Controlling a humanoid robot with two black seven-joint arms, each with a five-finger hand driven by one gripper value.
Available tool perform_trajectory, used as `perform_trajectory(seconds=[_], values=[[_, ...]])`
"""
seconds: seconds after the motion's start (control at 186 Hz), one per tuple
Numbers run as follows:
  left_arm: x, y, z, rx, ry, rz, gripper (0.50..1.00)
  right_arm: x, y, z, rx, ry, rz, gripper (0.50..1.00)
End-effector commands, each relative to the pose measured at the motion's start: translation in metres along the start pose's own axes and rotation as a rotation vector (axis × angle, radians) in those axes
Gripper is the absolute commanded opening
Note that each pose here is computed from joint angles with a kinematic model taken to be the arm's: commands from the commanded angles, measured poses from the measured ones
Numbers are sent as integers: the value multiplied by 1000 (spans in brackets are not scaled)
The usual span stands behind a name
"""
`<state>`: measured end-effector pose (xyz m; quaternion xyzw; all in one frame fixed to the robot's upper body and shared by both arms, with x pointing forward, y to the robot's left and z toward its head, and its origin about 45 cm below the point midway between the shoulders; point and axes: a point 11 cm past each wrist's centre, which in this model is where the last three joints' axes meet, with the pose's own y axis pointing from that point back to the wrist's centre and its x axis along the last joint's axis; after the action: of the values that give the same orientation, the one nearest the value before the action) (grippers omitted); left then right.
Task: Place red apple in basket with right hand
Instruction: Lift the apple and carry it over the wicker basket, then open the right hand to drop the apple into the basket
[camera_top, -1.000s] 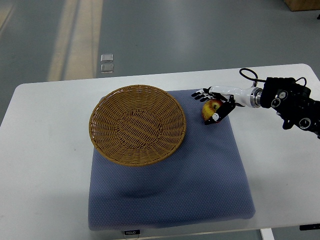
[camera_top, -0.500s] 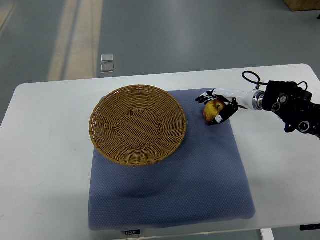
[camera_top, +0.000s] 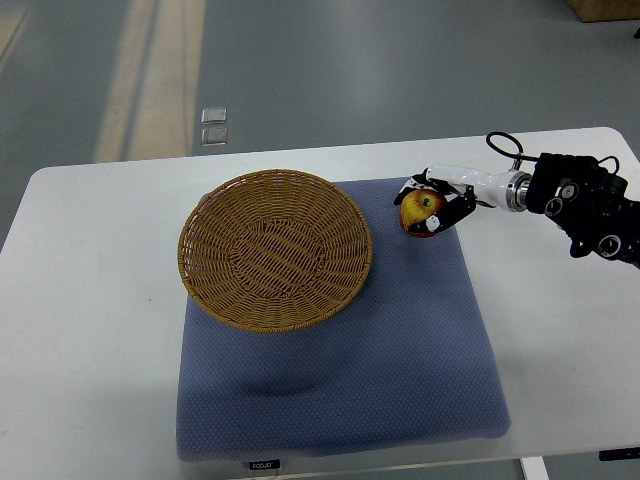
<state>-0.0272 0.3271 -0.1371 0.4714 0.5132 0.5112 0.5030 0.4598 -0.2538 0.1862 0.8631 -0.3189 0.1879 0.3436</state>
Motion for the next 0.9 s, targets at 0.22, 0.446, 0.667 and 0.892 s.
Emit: perform_trajectory(seconds=[0.22,0.446,0.667,0.892], values=[[0,0,0,0,0,0,1000,28,-17,-75,131,66,-8,641],[0,0,0,0,0,-1,1000,12,-38,-120,209,95,-80,650],[0,0,0,0,0,0,1000,-26,-64,-171,281,159,-187,658],[0,0,0,0,0,0,1000,-55,-75,-187,311,178,-252,676]])
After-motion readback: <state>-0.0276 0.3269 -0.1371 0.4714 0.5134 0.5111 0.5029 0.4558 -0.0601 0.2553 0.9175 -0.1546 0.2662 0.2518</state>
